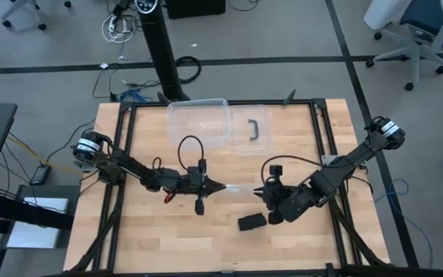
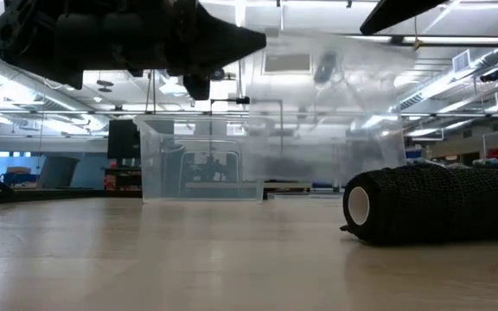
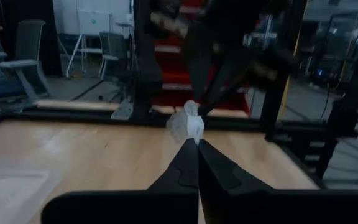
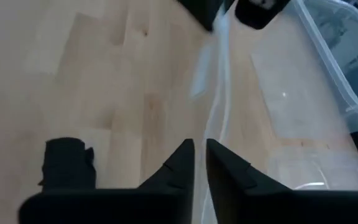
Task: Roll bandage
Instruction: Open the transparent zip bag
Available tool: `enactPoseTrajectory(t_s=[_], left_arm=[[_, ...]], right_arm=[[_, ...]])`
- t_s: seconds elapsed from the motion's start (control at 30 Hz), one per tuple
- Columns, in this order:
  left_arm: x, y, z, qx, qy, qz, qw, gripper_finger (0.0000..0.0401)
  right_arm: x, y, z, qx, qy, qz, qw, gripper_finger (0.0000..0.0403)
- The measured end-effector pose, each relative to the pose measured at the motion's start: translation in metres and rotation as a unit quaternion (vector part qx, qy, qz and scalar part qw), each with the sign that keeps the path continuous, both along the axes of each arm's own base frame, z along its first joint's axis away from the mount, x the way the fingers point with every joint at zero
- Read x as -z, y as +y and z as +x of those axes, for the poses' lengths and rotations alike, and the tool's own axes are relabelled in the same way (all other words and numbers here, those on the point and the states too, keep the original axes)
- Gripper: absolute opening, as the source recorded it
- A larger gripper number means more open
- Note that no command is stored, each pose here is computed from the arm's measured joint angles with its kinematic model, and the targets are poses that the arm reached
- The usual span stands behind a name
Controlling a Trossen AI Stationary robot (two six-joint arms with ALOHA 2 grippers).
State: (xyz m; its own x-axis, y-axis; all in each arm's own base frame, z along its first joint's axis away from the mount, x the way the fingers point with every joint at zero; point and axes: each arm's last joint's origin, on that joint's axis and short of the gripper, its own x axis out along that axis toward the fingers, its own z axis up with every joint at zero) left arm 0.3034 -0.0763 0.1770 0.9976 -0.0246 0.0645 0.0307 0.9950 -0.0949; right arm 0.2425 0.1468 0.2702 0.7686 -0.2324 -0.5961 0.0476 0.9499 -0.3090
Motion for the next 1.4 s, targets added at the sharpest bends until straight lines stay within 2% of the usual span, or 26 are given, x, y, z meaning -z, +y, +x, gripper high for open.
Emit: enactPoseTrajectory(t_s=[0.23,0.3,0.47,0.67,1.4], left_arm=[[0.006,0.000,0.000,-0.004,0.033,0.009,0.999,0.0001],[0.006,0.000,0.000,-0.004,0.032,0.012,0.999,0.0000],[0.006,-0.001,0.000,0.000,0.030,0.019,0.999,0.0000],[0.006,-0.003,0.000,0.003,0.030,0.020,0.999,0.0000],[0.006,-0.003,0.000,0.005,0.030,0.017,0.999,0.0000]], right_arm=[[-0.017,-0.004,-0.005,0.006,-0.044,0.046,0.998,0.0077],[-0.020,-0.006,-0.001,-0.006,-0.050,0.058,0.997,0.0069],[-0.008,-0.012,0.012,0.005,-0.027,0.046,0.999,0.0008],[0.003,-0.019,0.023,0.025,-0.009,0.060,0.998,0.0002],[0.006,-0.021,0.022,0.036,0.016,0.106,0.994,0.0000]])
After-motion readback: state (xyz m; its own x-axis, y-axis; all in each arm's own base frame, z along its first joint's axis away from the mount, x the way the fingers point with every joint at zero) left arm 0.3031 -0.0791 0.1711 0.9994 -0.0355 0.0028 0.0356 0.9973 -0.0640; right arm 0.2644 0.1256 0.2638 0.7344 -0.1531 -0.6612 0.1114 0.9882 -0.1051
